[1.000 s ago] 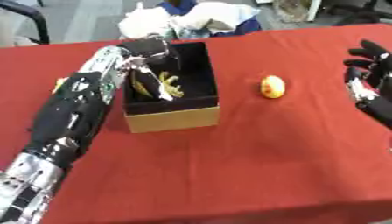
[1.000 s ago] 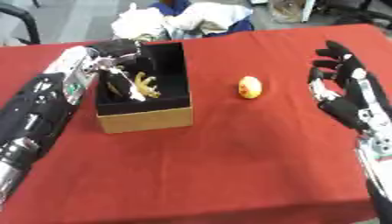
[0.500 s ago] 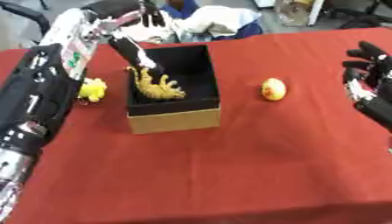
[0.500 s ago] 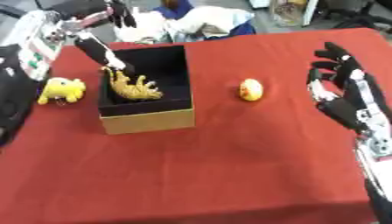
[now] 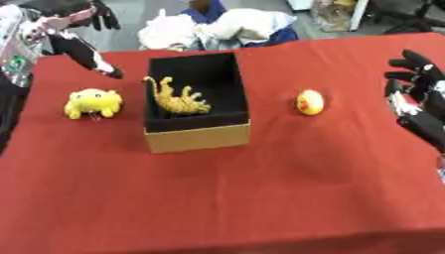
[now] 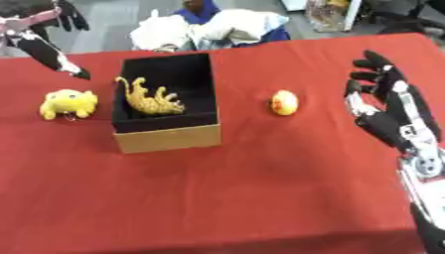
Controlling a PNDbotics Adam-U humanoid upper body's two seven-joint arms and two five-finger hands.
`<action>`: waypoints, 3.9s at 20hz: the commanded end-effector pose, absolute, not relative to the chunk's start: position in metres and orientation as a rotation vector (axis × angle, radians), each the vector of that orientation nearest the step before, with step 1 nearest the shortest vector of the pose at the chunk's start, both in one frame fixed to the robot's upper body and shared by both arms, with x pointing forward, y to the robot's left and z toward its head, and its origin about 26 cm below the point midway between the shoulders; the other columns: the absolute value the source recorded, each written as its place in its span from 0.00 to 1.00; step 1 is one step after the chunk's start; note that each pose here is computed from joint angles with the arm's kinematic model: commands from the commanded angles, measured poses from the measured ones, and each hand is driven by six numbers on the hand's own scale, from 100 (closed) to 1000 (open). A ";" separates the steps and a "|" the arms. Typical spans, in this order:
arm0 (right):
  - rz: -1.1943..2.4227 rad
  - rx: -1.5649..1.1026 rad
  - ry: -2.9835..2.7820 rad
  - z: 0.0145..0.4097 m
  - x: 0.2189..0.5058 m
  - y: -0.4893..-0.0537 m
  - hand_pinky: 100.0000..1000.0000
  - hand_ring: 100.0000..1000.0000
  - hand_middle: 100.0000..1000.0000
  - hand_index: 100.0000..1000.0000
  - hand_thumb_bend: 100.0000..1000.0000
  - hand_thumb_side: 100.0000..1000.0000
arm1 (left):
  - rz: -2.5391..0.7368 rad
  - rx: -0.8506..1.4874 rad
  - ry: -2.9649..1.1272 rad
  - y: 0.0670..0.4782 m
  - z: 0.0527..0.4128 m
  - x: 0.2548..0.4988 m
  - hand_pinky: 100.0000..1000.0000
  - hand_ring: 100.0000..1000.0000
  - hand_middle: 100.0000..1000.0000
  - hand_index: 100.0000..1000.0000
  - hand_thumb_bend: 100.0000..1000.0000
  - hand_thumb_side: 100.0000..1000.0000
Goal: Pick up objects on the table and place them in the box.
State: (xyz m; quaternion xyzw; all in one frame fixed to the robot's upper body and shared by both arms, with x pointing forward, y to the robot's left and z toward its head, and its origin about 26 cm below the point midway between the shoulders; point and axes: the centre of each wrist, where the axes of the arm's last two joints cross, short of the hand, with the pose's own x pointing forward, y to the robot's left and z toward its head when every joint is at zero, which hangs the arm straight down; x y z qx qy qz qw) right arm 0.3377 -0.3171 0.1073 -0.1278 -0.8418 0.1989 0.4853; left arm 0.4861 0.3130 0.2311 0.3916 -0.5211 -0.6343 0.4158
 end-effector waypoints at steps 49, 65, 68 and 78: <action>0.485 -0.316 -2.077 0.117 0.341 -0.320 0.71 0.80 0.82 0.97 0.00 0.39 | -1.230 1.208 -1.151 0.363 0.179 0.487 0.32 0.14 0.10 0.23 0.20 0.00; 0.503 -0.286 -2.074 0.115 0.343 -0.315 0.71 0.80 0.82 0.98 0.00 0.39 | -1.363 1.084 -1.832 0.203 0.262 0.490 0.32 0.14 0.10 0.24 0.15 0.00; 0.508 -0.278 -2.077 0.116 0.343 -0.313 0.71 0.80 0.82 0.98 0.00 0.40 | -1.448 1.041 -1.836 0.180 0.251 0.490 0.33 0.15 0.11 0.25 0.18 0.00; 0.505 -0.278 -2.076 0.116 0.343 -0.314 0.71 0.80 0.82 0.98 0.00 0.40 | -1.719 0.905 -1.699 0.167 0.213 0.492 0.44 0.31 0.28 0.40 0.29 0.02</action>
